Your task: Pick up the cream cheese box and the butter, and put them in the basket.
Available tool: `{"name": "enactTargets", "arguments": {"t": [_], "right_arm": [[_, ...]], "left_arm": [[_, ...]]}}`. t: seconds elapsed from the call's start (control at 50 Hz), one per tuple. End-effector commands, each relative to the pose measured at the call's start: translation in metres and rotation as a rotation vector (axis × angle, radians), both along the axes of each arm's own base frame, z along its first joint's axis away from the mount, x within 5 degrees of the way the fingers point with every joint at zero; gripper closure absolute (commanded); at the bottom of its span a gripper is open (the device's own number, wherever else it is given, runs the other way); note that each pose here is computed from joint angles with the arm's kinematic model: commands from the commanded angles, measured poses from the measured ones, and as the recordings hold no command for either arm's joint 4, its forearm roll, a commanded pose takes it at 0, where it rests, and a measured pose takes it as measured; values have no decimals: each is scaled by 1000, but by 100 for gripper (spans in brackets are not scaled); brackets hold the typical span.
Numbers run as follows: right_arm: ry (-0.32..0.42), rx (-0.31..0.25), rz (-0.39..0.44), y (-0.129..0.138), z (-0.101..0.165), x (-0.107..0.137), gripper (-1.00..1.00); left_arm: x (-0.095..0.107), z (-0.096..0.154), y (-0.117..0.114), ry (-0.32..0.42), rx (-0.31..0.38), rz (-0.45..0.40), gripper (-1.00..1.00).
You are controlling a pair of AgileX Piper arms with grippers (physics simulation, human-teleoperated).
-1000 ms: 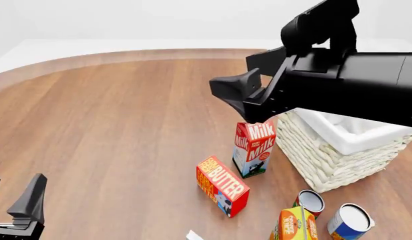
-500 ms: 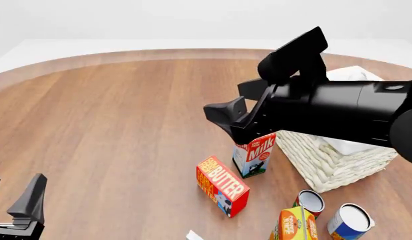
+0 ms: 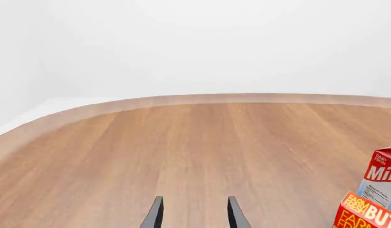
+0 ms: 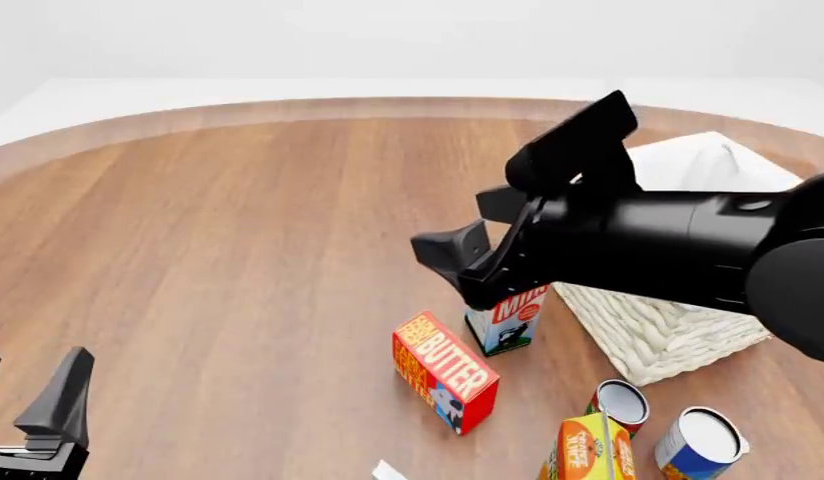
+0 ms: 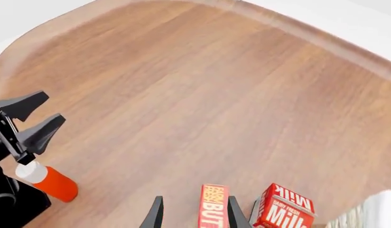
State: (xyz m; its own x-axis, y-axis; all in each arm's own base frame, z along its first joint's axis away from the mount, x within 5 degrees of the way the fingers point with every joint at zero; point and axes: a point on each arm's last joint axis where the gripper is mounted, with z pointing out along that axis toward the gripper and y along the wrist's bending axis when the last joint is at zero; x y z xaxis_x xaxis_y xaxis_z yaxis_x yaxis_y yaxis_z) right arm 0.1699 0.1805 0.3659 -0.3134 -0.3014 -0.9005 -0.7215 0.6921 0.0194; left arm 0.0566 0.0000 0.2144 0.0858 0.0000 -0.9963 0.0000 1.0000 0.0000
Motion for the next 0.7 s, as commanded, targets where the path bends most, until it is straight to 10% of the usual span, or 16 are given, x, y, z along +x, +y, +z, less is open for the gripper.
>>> {"name": "enactTargets", "arguments": {"t": [0.02,0.7], "right_arm": [[16,-11,-15,-3,-12,2,-100],[71,-36,-49,-8,-51,4,-100]], "left_arm": [[0,0,0,0,0,0,-100],[0,0,0,0,0,0,-100]]}}
